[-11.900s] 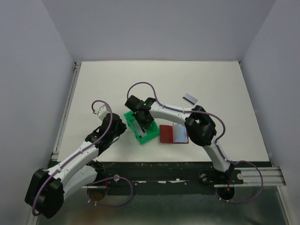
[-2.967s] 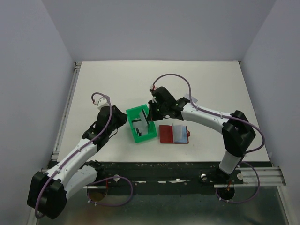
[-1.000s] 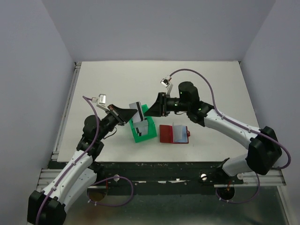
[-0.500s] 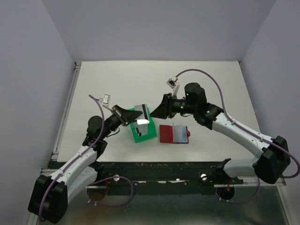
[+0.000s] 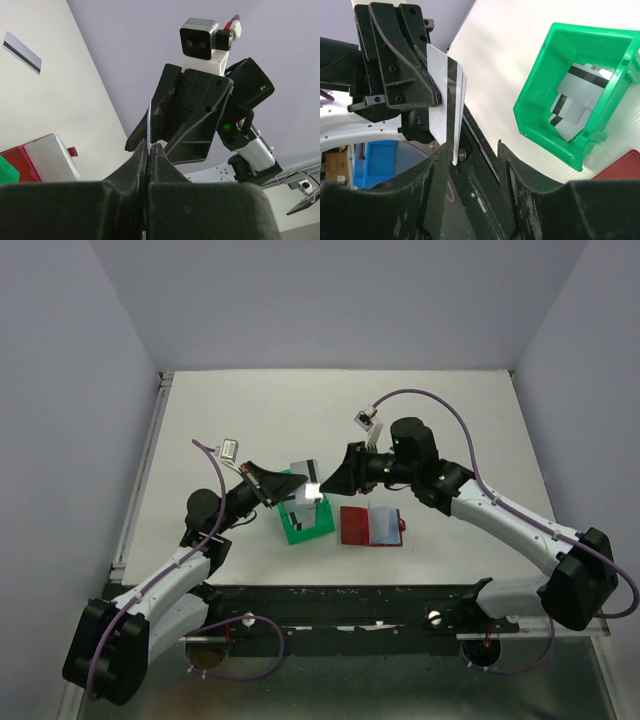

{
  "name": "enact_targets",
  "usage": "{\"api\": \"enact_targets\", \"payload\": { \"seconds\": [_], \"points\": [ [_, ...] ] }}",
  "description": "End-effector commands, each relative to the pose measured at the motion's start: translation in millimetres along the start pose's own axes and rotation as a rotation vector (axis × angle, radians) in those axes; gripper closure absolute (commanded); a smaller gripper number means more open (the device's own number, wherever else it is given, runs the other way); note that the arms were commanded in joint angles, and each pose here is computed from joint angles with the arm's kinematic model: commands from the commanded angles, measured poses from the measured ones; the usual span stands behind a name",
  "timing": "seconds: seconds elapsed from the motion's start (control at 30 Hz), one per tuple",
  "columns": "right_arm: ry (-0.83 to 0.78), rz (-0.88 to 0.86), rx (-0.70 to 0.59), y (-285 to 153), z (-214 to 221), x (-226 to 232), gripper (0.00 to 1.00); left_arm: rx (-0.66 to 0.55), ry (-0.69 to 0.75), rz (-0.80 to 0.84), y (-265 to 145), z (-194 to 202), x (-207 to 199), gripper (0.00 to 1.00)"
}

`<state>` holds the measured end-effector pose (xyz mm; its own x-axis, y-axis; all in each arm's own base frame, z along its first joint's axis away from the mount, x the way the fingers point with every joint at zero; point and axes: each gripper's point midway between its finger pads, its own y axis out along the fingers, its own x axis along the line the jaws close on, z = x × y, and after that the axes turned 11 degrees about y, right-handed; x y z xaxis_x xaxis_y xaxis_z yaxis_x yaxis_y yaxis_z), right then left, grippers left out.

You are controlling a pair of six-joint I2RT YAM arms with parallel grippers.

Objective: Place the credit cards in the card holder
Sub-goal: Place the credit card at the center of the board.

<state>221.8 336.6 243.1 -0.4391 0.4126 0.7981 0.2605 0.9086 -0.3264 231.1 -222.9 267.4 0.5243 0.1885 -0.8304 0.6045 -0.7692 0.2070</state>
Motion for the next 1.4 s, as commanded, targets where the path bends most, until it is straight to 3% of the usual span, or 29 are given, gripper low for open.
{"api": "enact_targets", "payload": {
  "seconds": [0.0,0.2,0.47,1.13,1.37],
  "points": [
    [-0.010,-0.012,0.004,3,-5,6,0.48,0.009,-0.012,0.056,-2,2,-10,0.92],
    [0.004,-0.024,0.003,6,-8,8,0.48,0.024,-0.062,0.030,-1,6,-2,0.90],
    [0.019,-0.019,0.006,9,-8,7,0.48,0.020,-0.206,-0.065,-3,13,21,0.97],
    [0.092,-0.032,0.048,25,-5,1,0.50,0.016,-0.225,-0.091,-1,13,31,0.95],
    [0.124,-0.062,0.071,29,0,3,0.55,0.005,-0.242,-0.073,1,11,30,0.93]
  ]
}}
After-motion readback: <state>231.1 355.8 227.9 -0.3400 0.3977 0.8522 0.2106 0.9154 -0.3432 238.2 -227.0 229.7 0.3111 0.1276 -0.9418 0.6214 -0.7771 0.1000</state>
